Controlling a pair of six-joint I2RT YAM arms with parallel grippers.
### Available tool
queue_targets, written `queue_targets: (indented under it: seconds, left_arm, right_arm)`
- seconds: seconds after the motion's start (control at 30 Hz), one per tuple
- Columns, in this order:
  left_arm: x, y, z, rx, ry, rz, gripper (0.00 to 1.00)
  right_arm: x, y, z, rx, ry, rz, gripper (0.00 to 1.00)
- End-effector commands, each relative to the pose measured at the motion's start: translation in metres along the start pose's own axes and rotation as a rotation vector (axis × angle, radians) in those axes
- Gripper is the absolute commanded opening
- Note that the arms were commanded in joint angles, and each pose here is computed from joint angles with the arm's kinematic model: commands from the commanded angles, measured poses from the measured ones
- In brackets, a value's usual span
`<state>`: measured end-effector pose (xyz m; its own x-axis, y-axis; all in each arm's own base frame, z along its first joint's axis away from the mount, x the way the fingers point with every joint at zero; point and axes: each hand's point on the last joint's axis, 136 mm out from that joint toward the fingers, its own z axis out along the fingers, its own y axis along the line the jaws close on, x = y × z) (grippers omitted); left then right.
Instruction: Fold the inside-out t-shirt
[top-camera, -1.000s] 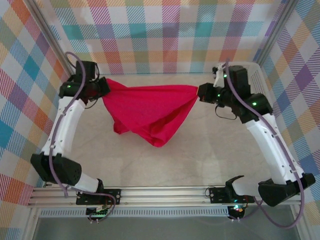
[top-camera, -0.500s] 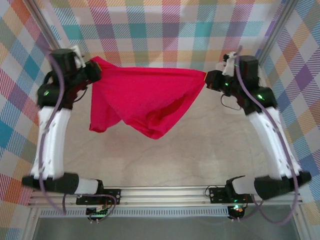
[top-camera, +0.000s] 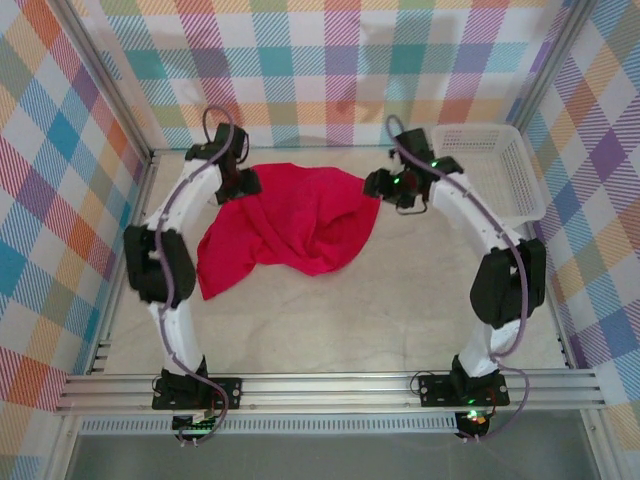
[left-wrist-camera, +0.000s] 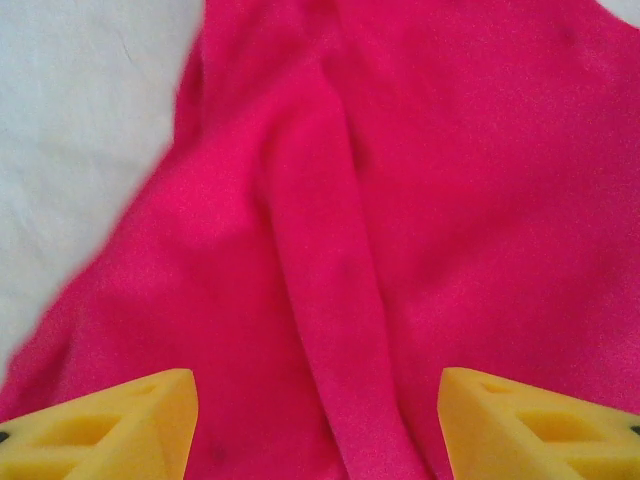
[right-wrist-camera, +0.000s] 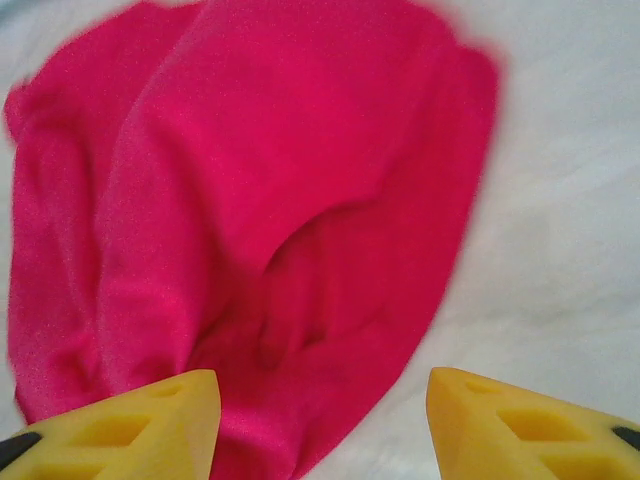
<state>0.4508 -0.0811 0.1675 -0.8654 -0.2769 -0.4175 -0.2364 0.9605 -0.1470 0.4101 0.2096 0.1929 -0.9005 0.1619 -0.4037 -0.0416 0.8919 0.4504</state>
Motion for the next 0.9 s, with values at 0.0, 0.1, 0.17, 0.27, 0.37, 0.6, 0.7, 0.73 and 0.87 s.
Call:
queue_targets:
  seconds: [0.0, 0.1, 0.17, 0.27, 0.37, 0.6, 0.7, 0.73, 0.87]
  left_arm:
    - [0.023, -0.008, -0.020, 0.135, -0.051, -0.071, 0.65]
    - [0.059, 0.005, -0.002, 0.123, 0.012, -0.093, 0.65]
    - [0.074, 0.016, 0.010, 0.094, 0.039, -0.103, 0.68]
    - [0.089, 0.025, 0.027, 0.084, 0.093, -0.128, 0.72]
    - [0.096, 0.030, 0.045, 0.076, 0.124, -0.158, 0.74]
    - [0.089, 0.081, 0.070, -0.035, 0.136, -0.290, 0.51]
    - [0.087, 0.114, 0.072, -0.083, 0.128, -0.376, 0.46]
    - [0.089, 0.120, 0.072, -0.090, 0.128, -0.399, 0.46]
    - [0.090, 0.138, 0.067, -0.113, 0.099, -0.451, 0.44]
  right_arm:
    - [0.037, 0.037, 0.031, -0.101, 0.067, -0.041, 0.58]
    - [0.059, 0.056, 0.069, -0.128, 0.168, -0.042, 0.58]
    - [0.070, 0.061, 0.092, -0.123, 0.211, -0.037, 0.58]
    - [0.087, 0.059, 0.122, -0.113, 0.277, -0.010, 0.58]
    - [0.100, 0.053, 0.140, -0.108, 0.312, 0.025, 0.56]
    - [0.080, 0.035, 0.099, -0.027, 0.226, 0.009, 0.00]
    - [0.073, 0.017, 0.052, 0.013, 0.145, -0.010, 0.00]
    - [0.075, 0.010, 0.039, 0.021, 0.126, -0.009, 0.00]
    - [0.109, -0.030, 0.001, 0.067, 0.079, 0.026, 0.00]
